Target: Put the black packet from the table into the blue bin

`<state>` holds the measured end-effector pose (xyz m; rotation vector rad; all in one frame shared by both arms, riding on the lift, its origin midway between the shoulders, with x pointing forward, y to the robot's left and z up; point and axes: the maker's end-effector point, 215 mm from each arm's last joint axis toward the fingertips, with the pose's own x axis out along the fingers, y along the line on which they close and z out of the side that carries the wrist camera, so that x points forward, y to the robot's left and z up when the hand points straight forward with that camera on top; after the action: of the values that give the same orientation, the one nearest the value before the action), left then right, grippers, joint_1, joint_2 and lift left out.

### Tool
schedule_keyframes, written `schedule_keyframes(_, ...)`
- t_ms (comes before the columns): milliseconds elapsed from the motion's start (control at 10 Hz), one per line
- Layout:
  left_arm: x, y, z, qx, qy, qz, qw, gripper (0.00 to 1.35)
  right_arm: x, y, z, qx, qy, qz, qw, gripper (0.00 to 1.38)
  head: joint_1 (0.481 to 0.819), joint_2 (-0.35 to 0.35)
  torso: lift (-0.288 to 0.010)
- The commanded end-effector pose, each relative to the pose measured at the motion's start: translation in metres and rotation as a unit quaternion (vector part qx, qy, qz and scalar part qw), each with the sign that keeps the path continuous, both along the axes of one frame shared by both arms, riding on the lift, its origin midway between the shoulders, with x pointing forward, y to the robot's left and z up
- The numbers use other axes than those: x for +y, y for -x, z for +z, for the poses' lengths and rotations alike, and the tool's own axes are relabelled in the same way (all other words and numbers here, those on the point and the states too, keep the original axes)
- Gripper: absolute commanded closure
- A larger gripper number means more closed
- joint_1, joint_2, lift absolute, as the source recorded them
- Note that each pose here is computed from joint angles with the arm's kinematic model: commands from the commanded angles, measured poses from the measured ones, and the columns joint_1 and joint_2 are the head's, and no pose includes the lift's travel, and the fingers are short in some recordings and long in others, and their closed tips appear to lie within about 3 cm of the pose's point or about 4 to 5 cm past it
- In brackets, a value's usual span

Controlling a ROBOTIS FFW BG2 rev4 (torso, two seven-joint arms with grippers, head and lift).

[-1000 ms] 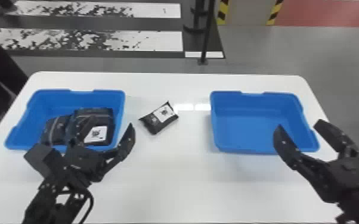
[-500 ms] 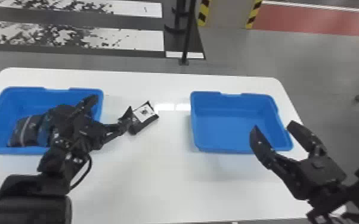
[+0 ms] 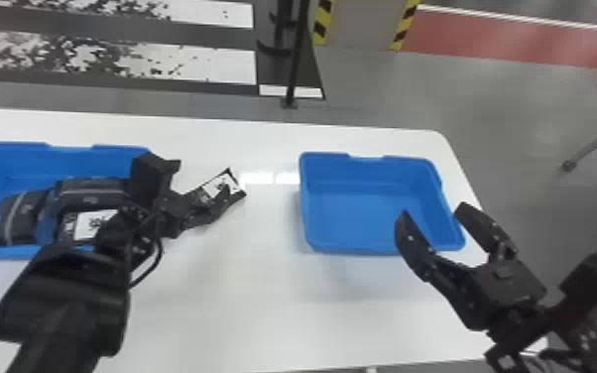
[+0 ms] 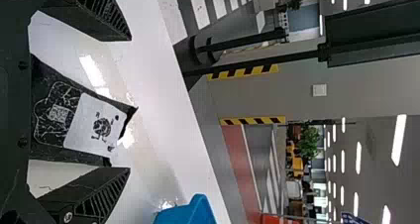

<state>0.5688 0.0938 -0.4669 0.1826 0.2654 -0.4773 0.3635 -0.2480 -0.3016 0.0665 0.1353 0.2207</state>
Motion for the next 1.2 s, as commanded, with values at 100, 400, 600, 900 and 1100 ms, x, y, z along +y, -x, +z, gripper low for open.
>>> schedule_keyframes(100,-0.018,-0.006,-0.022,0.035,-0.034,-0.017,0.9987,0.08,0.001,0.000,0.000,0.000,-0.002,0.001,1.000,0.17,0.695,-0.187,-0.110)
schedule_keyframes(400,-0.031,-0.006,-0.039,0.066,-0.048,-0.026,0.9963,0.08,0.001,0.000,-0.001,0.001,-0.004,0.002,1.000,0.17,0.695,-0.211,-0.110)
schedule_keyframes(600,-0.018,-0.006,-0.058,0.091,-0.079,-0.016,0.9926,0.14,0.001,0.000,0.000,0.000,-0.006,0.003,1.000,0.17,0.695,-0.214,-0.110)
schedule_keyframes(900,-0.014,-0.002,-0.067,0.100,-0.099,-0.017,0.9900,1.11,0.001,0.002,-0.003,0.004,-0.012,0.002,1.000,0.17,0.695,-0.198,-0.110)
schedule_keyframes(1100,-0.026,-0.006,-0.054,0.071,-0.101,-0.038,0.9916,1.21,0.001,0.003,-0.005,0.006,-0.013,0.002,1.000,0.17,0.695,-0.200,-0.110)
